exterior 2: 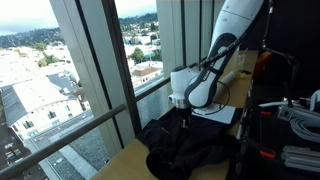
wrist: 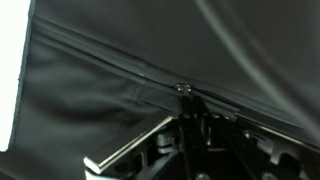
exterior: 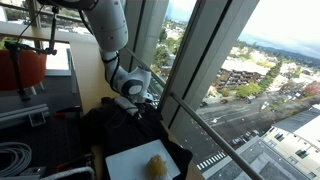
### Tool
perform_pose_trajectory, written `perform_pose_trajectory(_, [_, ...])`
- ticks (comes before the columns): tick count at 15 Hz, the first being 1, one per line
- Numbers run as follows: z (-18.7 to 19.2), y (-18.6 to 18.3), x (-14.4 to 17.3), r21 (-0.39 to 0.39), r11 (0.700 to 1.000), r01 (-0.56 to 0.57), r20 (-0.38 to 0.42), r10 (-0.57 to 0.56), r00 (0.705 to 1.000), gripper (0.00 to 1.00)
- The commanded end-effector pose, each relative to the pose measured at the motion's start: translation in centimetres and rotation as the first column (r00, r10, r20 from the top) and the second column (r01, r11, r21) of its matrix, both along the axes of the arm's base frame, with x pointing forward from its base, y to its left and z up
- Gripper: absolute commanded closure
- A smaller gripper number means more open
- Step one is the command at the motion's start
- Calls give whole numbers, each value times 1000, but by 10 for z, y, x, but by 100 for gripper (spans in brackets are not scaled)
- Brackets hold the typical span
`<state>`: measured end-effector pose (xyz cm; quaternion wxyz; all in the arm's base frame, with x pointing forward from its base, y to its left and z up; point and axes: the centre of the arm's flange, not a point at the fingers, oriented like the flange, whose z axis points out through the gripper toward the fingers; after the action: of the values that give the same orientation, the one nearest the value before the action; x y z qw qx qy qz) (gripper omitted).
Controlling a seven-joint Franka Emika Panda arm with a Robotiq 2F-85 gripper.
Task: Zip closed the black jersey
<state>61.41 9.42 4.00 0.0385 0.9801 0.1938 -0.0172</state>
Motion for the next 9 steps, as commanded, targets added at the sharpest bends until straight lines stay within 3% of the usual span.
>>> perform_pose_trajectory(1, [-7,30,8,-18,1000,-22,0,22,1000,98])
perform_pose_trajectory(9, [3,69,15,-22,997,-71,6,71,997,98])
